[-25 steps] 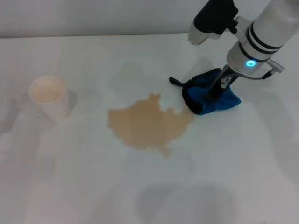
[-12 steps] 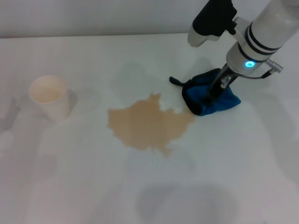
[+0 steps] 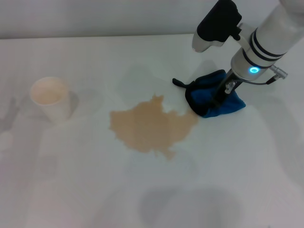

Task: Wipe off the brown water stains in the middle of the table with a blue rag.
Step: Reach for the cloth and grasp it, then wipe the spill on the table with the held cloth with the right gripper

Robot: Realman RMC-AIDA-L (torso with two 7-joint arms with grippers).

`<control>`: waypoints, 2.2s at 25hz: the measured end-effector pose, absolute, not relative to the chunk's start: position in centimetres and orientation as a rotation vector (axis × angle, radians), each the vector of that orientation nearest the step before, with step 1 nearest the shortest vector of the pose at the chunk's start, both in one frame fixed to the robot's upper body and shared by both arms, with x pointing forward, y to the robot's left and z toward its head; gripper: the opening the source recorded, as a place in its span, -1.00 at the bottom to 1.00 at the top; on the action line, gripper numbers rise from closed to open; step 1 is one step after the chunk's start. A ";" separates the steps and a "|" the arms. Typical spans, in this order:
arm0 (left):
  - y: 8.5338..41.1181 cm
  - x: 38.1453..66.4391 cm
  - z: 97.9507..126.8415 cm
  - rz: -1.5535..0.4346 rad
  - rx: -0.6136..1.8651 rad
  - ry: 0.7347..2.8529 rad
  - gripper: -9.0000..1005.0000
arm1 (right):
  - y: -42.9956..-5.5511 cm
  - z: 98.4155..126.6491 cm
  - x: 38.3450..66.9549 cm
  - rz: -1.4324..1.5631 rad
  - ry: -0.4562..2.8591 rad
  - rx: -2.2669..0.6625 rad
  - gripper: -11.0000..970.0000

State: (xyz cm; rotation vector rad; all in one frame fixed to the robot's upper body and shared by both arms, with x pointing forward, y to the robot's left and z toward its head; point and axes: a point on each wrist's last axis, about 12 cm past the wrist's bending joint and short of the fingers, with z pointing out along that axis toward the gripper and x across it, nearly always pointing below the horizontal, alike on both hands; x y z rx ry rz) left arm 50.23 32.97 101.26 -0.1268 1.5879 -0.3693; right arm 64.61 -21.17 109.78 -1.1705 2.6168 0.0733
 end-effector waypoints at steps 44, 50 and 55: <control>33.0 50.4 101.4 -0.365 -0.124 1.586 0.75 | -16.8 109.9 62.6 0.262 2.539 -1.369 -0.77; 32.9 50.6 101.5 -0.367 -0.120 1.583 0.75 | -15.0 109.6 61.4 0.321 2.499 -1.466 -0.78; 32.9 50.7 101.5 -0.368 -0.119 1.582 0.75 | -14.7 109.3 60.6 0.349 2.490 -1.498 -0.78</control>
